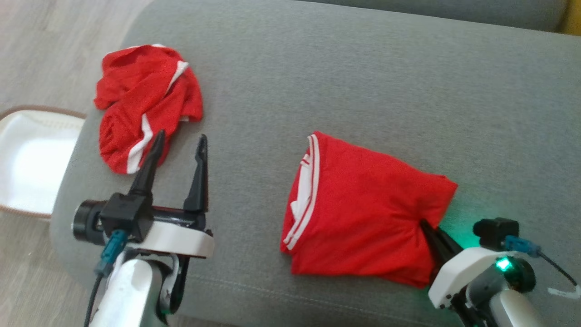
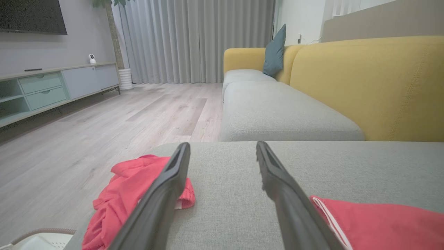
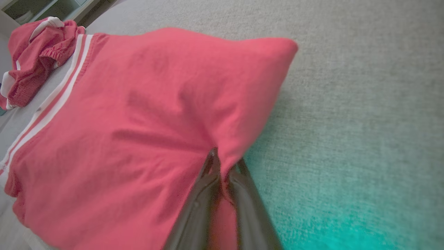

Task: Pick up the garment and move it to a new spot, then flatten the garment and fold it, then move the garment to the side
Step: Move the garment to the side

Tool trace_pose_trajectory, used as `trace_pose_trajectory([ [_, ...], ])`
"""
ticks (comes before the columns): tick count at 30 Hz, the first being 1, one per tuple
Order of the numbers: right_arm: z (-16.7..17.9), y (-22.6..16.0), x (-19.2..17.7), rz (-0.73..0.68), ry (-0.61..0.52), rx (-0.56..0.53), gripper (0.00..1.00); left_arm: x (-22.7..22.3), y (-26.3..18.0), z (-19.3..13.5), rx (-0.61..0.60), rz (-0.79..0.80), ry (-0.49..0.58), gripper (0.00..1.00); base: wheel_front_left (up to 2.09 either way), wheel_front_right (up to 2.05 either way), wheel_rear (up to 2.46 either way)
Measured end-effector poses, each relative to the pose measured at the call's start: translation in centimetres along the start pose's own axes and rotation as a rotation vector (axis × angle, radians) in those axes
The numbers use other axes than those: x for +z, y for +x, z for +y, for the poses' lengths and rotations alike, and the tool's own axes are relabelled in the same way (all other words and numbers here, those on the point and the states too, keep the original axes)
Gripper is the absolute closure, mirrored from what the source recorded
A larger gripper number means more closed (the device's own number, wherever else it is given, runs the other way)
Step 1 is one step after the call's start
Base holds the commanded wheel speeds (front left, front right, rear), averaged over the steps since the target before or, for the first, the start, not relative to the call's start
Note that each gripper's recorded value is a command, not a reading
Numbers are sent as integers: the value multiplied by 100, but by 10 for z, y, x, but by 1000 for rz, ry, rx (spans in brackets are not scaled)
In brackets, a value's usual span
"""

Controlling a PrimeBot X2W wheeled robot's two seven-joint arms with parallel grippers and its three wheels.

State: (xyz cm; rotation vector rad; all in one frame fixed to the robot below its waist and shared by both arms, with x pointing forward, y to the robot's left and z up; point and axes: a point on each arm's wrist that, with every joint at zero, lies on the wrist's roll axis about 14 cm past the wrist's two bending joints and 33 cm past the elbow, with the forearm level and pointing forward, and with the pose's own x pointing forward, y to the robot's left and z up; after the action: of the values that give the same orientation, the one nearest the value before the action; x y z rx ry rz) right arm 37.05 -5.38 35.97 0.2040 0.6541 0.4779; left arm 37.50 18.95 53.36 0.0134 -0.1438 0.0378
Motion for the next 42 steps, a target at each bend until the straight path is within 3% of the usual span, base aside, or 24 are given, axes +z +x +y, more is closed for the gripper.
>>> trace_pose_trajectory([
  [7, -4, -18, 10, -66, -14, -20, 100, 1, 12, -21, -65, -20, -2, 0, 0, 0, 0],
  [14, -40, -54, 11, -120, 21, -149, 100, -11, 19, -68, -197, 3, -55, 0, 0, 0, 0],
  [24, -158, -113, 74, -248, -75, -450, 100, -13, 47, -161, -476, -31, -121, 0, 0, 0, 0],
  [31, -245, -155, 119, -297, -149, -668, 100, -26, 70, -202, -595, -43, -150, 0, 0, 0, 0],
  [36, -280, -184, 145, -347, -171, -777, 100, -34, 82, -223, -648, -51, -169, 0, 0, 0, 0],
  [42, -304, -190, 159, -362, -172, -837, 100, -51, 93, -242, -695, -37, -188, 0, 0, 0, 0],
])
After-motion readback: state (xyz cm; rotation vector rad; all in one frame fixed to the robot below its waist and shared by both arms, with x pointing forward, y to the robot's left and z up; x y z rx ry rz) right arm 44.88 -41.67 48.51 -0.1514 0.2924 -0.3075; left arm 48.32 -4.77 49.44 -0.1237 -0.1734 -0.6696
